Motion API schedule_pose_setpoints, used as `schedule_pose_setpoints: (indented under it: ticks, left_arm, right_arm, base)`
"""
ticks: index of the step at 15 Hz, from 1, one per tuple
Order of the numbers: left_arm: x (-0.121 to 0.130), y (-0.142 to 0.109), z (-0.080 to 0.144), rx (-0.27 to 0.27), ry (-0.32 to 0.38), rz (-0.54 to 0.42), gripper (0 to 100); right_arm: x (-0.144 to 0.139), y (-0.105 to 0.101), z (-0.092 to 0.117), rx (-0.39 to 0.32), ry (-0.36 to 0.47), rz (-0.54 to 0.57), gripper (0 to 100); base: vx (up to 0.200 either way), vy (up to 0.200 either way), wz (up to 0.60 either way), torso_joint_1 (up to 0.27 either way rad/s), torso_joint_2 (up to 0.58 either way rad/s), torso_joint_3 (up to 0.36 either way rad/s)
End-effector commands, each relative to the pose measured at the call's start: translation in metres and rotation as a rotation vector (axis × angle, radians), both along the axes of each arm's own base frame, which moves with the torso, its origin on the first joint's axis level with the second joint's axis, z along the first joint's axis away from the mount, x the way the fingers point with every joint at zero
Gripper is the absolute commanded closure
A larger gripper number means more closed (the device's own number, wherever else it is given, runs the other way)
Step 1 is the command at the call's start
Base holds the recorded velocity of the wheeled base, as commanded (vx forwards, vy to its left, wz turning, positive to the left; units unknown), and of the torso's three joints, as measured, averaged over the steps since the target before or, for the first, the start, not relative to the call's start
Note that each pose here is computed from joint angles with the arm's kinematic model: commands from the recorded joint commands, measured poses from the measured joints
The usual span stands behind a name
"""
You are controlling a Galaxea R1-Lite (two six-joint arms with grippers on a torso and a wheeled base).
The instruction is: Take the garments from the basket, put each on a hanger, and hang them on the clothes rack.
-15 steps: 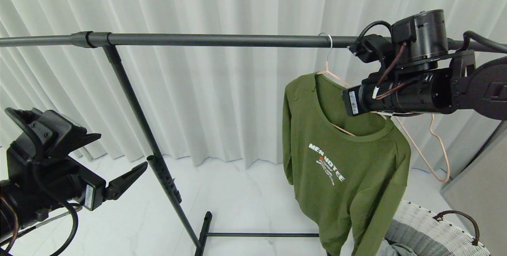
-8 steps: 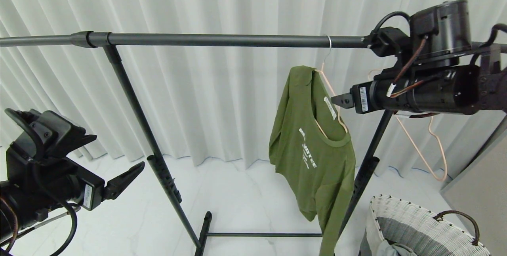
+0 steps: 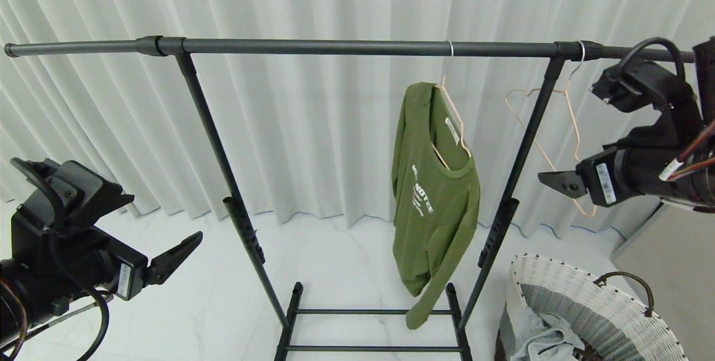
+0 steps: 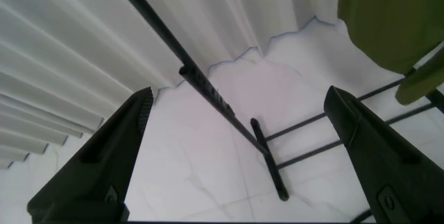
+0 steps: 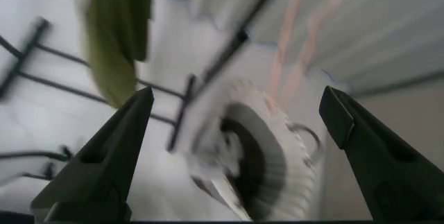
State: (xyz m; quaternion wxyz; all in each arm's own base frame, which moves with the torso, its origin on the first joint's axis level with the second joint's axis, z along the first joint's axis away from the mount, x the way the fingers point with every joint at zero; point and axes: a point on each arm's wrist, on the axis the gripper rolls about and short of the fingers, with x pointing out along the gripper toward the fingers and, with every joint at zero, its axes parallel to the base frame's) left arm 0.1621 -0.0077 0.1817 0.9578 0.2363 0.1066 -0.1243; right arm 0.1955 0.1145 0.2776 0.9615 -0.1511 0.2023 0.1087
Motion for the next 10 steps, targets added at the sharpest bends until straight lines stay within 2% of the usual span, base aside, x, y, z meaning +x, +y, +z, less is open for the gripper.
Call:
schedule_pose_setpoints:
  ticks: [1,5,10]
  left_arm:
    - [-0.001,0.000,0.001,0.000,-0.008,0.000,0]
    - [-0.016,0.001,-0.004,-0.001,-0.013,0.003,0]
    - [-0.020,0.002,-0.006,-0.001,-0.015,0.012,0]
  right_arm:
    - [-0.016,-0.023,-0.004,-0.043,-0.014,-0.055,0]
    - [-0.025,-0.042,-0.016,-0.101,0.004,-0.100,0]
    - [-0.025,-0.043,-0.017,-0.118,0.002,-0.102,0]
  base:
    - [-0.200,0.000,0.00,0.002,0.00,0.002]
    - [0.000,0.000,0.00,0.000,0.00,0.000]
    - [0.000,0.000,0.00,0.000,0.00,0.000]
